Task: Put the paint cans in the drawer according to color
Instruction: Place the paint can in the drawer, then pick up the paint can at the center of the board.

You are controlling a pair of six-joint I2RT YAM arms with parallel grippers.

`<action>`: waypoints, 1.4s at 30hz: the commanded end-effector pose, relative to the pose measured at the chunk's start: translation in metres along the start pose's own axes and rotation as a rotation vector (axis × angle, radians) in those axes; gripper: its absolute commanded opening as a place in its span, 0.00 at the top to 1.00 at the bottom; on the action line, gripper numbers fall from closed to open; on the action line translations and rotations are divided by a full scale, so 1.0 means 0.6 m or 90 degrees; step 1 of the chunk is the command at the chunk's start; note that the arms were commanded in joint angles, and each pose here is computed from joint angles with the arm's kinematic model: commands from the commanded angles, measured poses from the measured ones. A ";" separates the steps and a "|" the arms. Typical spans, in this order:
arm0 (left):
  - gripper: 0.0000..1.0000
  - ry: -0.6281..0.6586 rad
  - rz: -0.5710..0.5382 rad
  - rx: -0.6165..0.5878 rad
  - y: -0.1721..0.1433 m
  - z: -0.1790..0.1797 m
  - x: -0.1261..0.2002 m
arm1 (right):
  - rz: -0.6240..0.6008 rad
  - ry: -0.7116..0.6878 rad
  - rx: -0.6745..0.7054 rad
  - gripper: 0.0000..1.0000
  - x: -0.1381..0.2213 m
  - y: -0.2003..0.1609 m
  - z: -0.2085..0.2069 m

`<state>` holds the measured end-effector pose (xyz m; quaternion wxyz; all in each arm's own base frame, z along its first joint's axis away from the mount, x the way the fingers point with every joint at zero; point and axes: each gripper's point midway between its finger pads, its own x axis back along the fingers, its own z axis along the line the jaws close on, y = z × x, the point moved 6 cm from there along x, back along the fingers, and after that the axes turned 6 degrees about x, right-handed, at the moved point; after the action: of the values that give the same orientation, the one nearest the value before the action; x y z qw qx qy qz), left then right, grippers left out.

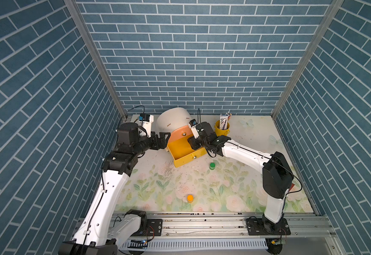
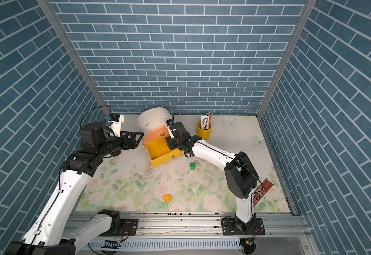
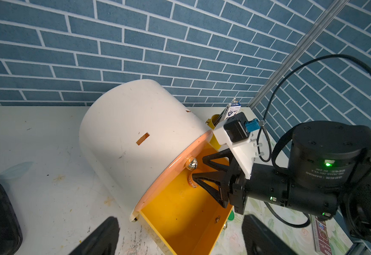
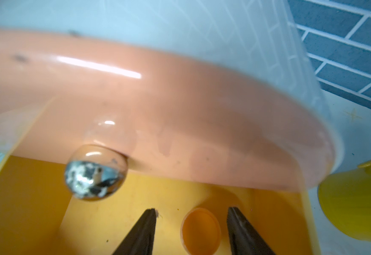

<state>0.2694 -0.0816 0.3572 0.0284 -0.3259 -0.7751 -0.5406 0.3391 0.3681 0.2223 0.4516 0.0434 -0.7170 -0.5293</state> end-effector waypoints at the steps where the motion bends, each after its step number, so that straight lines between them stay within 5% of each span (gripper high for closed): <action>1: 0.08 -0.015 -0.005 -0.006 0.001 -0.011 0.015 | -0.024 -0.004 0.005 0.43 0.035 0.030 0.000; 14: 0.09 -0.089 0.053 -0.031 -0.070 -0.116 0.000 | -0.118 -0.017 -0.039 0.42 0.176 0.086 -0.044; 26: 0.17 -0.121 0.229 -0.062 -0.305 -0.231 -0.037 | -0.127 -0.087 -0.137 0.44 0.237 0.020 -0.152; 32: 0.17 -0.035 0.321 -0.095 -0.430 -0.208 -0.050 | -0.127 -0.122 -0.140 0.43 0.261 -0.008 -0.171; 42: 0.17 0.090 0.403 -0.009 -0.499 -0.161 -0.041 | -0.121 -0.155 -0.170 0.41 0.270 -0.045 -0.199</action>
<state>0.1012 -0.2475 0.1507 0.2103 -0.5326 -0.6090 -0.5488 0.3146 0.1884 0.3016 0.3254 -0.0063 -0.6907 -0.6457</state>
